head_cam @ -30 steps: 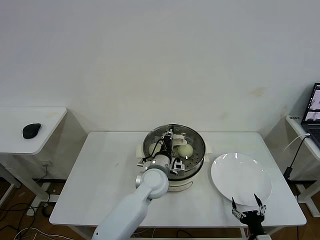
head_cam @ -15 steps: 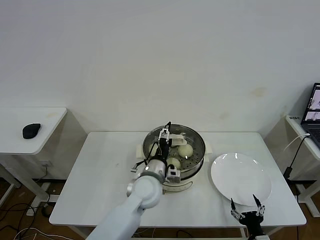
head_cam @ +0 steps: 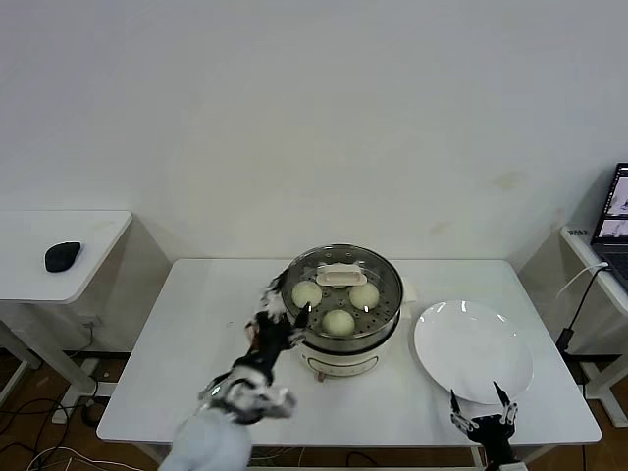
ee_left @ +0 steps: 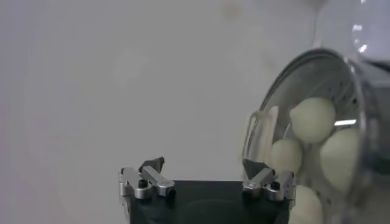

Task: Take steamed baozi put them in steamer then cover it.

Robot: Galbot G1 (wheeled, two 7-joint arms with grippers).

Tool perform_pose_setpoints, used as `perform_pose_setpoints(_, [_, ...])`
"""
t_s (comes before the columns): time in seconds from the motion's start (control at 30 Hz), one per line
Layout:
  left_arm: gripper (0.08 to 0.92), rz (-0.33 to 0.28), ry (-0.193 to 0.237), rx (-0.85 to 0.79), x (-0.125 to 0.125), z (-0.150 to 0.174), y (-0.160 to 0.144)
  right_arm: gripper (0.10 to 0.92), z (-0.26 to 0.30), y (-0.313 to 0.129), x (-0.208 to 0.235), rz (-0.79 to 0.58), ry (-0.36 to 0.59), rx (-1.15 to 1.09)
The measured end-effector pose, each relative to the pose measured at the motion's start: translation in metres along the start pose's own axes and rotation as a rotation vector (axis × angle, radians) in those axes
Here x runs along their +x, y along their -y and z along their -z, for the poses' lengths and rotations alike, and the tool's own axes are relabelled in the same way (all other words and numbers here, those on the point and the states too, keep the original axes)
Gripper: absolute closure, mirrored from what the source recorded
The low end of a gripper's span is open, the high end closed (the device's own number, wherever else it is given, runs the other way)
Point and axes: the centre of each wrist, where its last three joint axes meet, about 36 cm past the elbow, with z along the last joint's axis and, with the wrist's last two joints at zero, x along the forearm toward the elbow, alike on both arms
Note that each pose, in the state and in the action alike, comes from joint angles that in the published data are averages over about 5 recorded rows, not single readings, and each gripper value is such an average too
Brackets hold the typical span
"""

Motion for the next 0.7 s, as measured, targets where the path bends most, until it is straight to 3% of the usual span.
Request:
perform_pose_setpoints(0.13, [0.177,0.024,-0.005,0.229,0.031,-0.037,0.001,0.200,0.002,0.000,0.001,0.010,0.010,-0.006])
perform_pose_setpoints(0.37, [0.177,0.122,-0.084,0.610,0.088,-0.081,0.015,0.200,0.010,0.000,0.005,0.043,0.041,-0.027])
perform_pose_setpoints(0.7, [0.177,0.234,-0.196,0.879,0.134,-0.112,0.039,0.200,0.015,-0.011,0.005,0.092,0.068,-0.043])
